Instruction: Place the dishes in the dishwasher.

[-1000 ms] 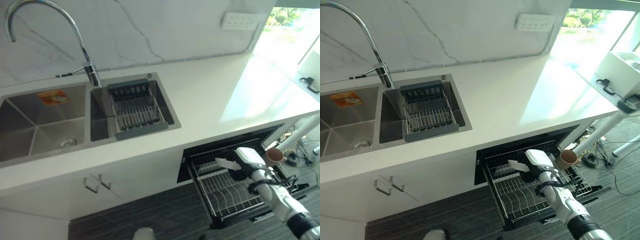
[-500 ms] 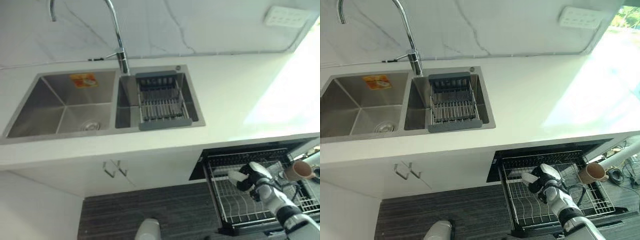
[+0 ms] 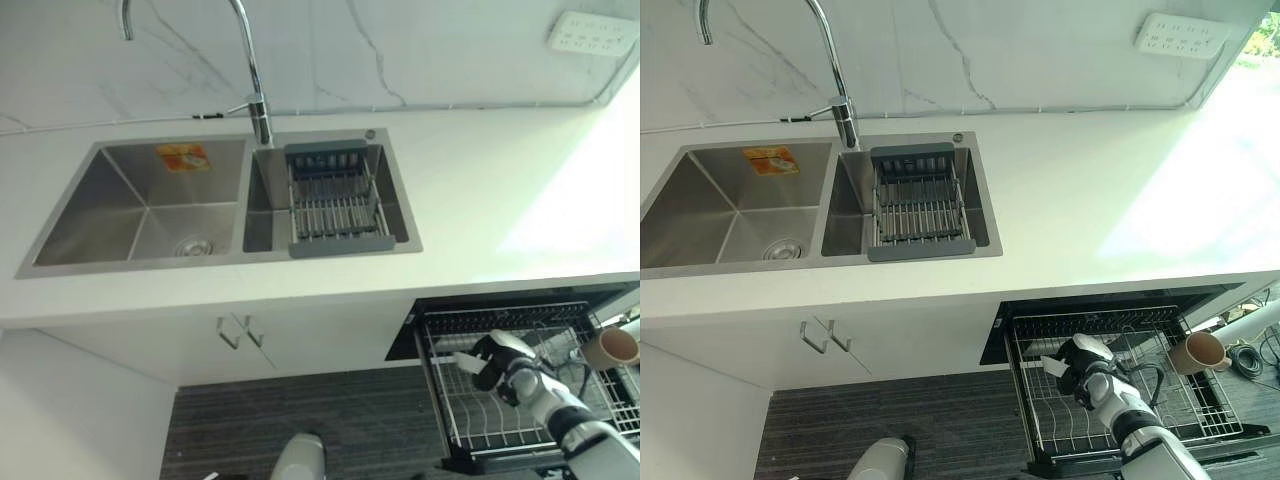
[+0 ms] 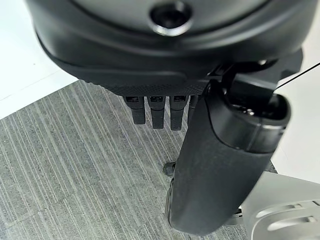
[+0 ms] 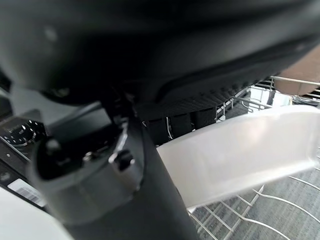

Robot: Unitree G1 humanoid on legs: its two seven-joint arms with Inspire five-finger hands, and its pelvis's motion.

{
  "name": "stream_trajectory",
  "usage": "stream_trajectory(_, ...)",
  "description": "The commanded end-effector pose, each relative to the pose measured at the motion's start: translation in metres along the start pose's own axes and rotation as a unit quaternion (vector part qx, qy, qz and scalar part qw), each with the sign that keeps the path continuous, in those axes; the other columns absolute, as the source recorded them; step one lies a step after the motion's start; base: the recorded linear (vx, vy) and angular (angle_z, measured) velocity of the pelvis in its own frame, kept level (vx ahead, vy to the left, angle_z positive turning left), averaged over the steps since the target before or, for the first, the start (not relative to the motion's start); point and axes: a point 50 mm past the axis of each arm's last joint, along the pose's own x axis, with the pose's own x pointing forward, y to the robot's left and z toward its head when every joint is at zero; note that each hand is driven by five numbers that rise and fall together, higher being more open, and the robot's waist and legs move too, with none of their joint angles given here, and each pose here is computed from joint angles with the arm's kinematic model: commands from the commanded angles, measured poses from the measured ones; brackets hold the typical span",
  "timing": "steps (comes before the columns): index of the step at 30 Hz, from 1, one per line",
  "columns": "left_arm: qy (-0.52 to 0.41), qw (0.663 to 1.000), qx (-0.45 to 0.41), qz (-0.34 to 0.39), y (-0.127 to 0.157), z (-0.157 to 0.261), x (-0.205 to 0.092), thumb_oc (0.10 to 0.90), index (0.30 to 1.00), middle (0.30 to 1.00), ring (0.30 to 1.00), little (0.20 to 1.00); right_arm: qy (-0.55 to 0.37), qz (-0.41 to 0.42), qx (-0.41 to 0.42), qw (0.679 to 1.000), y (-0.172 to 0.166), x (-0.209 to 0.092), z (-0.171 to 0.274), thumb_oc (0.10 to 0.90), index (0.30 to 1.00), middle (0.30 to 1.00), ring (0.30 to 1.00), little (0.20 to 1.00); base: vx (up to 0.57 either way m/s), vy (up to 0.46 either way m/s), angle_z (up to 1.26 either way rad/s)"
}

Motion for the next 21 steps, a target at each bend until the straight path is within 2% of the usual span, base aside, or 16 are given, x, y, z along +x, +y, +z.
stream_trajectory(1,0.019,0.999,0.03,0.015,0.015,-0.015,-0.006,0.8,0.9,0.9,0.9,0.9,-0.016,-0.073,0.008,0.997,-0.047,0.003,0.01,0.8,0.9,0.9,0.9,0.9,0.0,0.0,0.0)
stream_trajectory(15,0.016,1.0,0.021,0.012,0.014,-0.01,-0.004,0.8,0.9,0.9,0.9,0.9,-0.003,-0.113,0.025,0.993,-0.076,-0.001,0.002,0.8,0.9,0.9,0.9,0.9,0.0,0.002,-0.03)
stream_trajectory(21,0.015,1.0,-0.002,0.017,0.015,-0.012,-0.005,0.8,0.9,0.9,0.9,0.9,-0.026,-0.146,0.153,0.977,-0.107,-0.014,0.009,0.8,0.9,0.9,0.9,0.9,-0.01,-0.007,-0.08)
